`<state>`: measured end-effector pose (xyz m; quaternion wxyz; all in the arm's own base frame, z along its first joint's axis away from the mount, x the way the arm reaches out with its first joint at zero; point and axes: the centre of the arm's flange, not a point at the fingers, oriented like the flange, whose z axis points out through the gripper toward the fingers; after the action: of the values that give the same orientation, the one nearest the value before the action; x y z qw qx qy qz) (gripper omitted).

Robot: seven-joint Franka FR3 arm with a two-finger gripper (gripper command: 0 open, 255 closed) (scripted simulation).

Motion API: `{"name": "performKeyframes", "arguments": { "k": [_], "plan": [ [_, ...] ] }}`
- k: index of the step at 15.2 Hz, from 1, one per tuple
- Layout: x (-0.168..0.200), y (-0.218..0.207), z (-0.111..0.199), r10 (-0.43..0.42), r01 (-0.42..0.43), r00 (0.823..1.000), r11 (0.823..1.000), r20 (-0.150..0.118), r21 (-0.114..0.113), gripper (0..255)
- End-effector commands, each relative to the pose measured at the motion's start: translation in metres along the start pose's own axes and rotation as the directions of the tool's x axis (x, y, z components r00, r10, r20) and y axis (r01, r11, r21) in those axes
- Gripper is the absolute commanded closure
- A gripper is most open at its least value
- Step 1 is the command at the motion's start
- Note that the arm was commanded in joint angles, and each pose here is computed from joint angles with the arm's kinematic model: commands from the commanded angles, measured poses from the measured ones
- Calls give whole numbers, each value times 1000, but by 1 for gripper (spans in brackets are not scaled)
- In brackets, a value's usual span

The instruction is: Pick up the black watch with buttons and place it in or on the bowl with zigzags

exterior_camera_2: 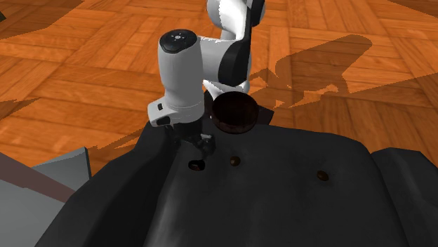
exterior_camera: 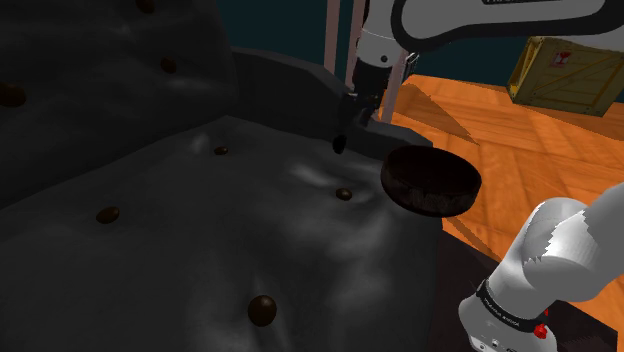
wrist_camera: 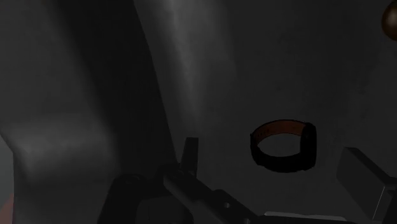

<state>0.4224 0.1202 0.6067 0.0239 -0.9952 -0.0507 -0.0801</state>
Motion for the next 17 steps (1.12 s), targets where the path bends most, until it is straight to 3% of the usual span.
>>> {"name": "performKeyframes", "arguments": {
  "k": [1,9,16,17],
  "plan": [
    [10,-19,5,-12,12,1000,1000,-1,14,0],
    [10,-20,45,-12,12,1000,1000,-1,14,0],
    [10,-20,45,-12,12,1000,1000,-1,14,0],
    [10,-20,45,-12,12,1000,1000,-1,14,255]
  ]
}}
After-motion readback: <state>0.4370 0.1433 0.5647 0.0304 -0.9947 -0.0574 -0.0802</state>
